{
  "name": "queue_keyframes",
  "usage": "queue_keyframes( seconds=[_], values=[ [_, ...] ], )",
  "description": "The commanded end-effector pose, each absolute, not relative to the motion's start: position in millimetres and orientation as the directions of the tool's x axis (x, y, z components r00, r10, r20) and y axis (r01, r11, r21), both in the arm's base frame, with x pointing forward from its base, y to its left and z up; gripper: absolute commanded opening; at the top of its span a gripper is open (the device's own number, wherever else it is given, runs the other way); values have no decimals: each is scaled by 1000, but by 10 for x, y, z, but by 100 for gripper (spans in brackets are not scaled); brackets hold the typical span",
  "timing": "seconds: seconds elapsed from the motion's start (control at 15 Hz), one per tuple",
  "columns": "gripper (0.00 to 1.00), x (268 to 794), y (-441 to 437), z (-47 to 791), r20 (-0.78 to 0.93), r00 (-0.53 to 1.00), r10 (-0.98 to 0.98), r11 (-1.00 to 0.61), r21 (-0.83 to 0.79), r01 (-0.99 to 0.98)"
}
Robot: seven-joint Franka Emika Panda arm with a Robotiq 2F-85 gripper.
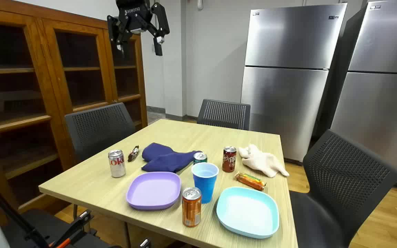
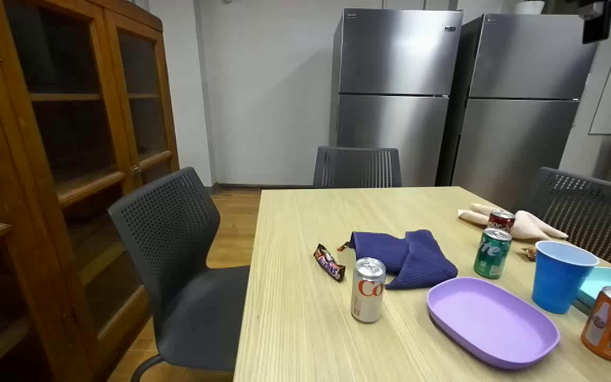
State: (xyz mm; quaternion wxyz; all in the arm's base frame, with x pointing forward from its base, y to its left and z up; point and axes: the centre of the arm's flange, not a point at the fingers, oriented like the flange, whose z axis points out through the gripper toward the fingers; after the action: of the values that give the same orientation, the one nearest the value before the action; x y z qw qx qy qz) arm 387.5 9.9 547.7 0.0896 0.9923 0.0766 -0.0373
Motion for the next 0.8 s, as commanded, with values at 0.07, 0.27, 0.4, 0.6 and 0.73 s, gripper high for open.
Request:
queue_keyframes(
  seconds=[0.07, 0.27, 0.4, 0.6, 0.73],
  values=[
    [100, 3875, 96, 5477, -87, 986, 145, -972, 172, 158],
    [100, 3875, 95, 5477, -87, 986, 145, -972, 172, 158],
    [100, 3876, 95, 5477, -87, 986, 145, -972, 172, 158],
    [100, 3876, 95, 5477, -87, 986, 145, -972, 172, 158],
    [100, 3876, 95, 5477, -87, 986, 145, -972, 172, 158]
  ],
)
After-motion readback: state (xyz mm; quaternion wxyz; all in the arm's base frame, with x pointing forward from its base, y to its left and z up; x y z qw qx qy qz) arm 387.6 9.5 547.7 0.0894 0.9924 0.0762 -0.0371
